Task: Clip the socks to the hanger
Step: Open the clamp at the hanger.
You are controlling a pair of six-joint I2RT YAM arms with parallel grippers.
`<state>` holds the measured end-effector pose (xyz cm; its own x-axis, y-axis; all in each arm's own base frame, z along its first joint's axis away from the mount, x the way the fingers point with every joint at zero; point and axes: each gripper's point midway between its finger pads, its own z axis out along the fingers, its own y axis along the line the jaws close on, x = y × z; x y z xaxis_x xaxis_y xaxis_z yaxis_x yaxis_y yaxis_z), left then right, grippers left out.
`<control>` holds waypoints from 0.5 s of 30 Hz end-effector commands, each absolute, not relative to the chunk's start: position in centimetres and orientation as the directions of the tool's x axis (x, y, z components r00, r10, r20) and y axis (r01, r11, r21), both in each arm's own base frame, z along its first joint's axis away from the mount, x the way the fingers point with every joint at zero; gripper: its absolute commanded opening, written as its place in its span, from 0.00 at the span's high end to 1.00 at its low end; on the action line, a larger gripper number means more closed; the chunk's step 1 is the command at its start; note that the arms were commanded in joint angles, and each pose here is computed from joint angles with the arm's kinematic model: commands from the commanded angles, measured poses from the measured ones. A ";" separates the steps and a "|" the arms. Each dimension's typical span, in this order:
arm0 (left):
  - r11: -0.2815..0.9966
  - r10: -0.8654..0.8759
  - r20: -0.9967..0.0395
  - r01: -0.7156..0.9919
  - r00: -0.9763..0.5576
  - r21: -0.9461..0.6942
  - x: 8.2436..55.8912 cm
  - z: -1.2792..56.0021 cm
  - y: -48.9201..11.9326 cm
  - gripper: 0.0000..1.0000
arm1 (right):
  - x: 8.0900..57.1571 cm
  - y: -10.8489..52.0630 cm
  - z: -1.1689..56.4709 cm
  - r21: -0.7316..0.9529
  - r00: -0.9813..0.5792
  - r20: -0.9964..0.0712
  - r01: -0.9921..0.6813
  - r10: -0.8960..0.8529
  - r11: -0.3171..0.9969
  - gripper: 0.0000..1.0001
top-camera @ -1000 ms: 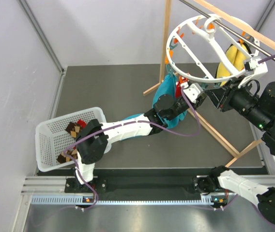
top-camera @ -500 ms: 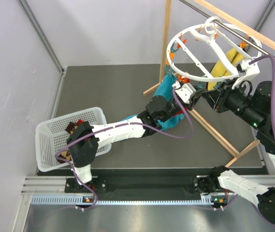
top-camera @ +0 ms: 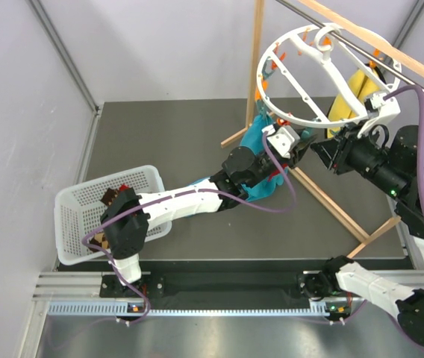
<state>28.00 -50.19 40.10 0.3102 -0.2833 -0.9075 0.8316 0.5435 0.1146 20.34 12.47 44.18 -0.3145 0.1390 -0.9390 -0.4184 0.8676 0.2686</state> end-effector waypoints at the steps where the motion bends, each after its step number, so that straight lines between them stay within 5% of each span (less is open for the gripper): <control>1: 0.532 -0.353 -0.876 0.841 0.328 0.100 26.8 43.5 -48.7 0.86 | 20.6 12.2 45.1 0.265 -0.286 -0.946 -0.411 0.153 0.872 0.81; 9: 0.493 -0.382 -0.887 0.869 0.261 0.044 26.1 43.8 -48.6 0.99 | 21.9 11.4 44.6 0.285 -0.299 -0.936 -0.327 0.187 0.901 0.71; 15: 0.447 -0.402 -0.885 0.894 0.234 0.033 25.2 44.2 -48.7 0.99 | 23.9 12.5 44.5 0.297 -0.297 -0.933 -0.325 0.202 0.898 0.70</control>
